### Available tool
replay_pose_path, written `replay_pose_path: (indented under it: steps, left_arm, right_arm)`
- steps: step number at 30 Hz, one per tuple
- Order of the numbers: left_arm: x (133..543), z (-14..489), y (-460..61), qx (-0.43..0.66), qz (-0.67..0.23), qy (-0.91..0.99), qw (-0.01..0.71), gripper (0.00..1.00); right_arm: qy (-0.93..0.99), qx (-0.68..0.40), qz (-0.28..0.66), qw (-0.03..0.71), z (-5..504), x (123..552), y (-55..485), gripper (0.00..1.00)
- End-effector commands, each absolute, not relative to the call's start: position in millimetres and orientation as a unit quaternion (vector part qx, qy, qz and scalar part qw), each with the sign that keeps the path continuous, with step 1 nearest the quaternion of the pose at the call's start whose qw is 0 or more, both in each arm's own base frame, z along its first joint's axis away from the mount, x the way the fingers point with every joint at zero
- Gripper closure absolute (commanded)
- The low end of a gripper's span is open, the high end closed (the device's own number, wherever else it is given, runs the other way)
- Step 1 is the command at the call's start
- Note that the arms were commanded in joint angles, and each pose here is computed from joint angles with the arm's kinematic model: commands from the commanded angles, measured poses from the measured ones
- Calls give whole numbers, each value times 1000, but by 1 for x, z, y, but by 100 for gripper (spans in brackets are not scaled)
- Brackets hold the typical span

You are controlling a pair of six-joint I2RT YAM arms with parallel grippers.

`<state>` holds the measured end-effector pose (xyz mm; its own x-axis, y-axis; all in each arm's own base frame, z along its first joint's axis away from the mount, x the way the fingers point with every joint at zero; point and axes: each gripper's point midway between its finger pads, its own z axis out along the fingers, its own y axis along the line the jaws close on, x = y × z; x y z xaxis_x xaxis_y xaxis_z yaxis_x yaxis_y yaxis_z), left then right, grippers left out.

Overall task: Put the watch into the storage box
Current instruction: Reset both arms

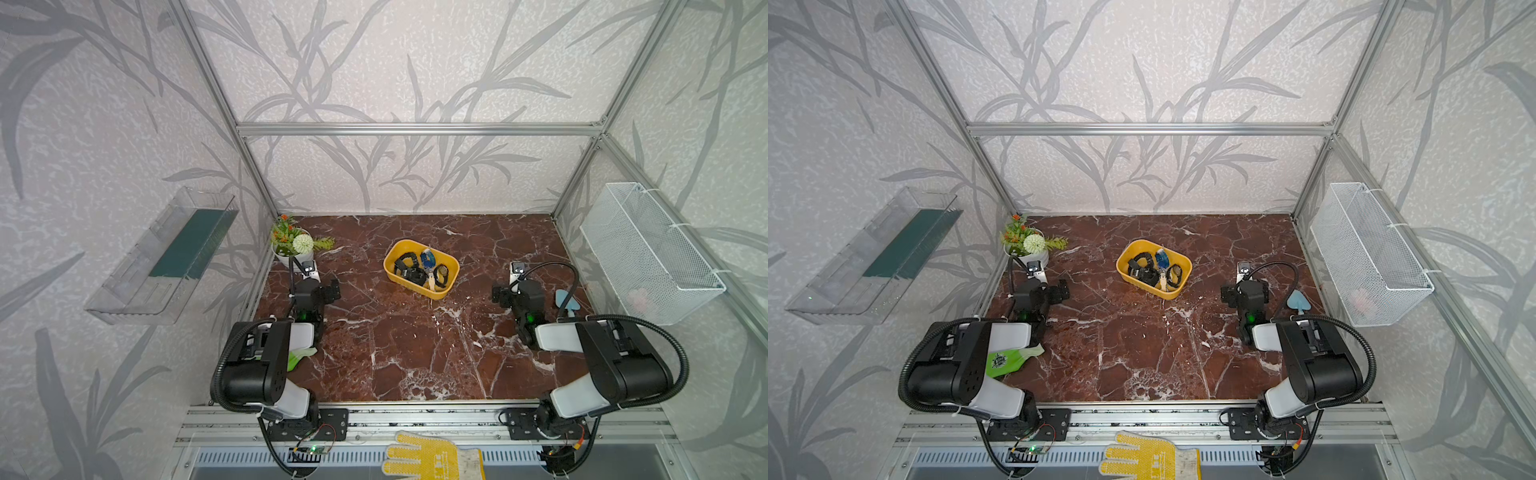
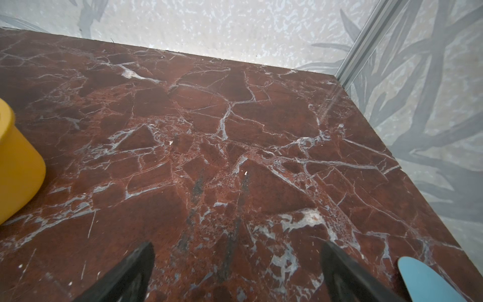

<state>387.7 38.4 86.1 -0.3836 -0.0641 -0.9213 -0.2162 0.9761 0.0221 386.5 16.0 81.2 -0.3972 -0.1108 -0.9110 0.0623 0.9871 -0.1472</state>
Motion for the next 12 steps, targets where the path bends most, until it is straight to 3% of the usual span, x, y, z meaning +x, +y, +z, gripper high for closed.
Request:
replay_pose_path:
  steps: [1,12]
  left_arm:
    - [393,92,37,-74,70,828,552,1]
    - [394,91,40,-81,65,830,548,1]
  right_arm:
    - [824,-7,-80,561,93,393,15,1]
    - [825,-8,-81,560,92,393,16,1]
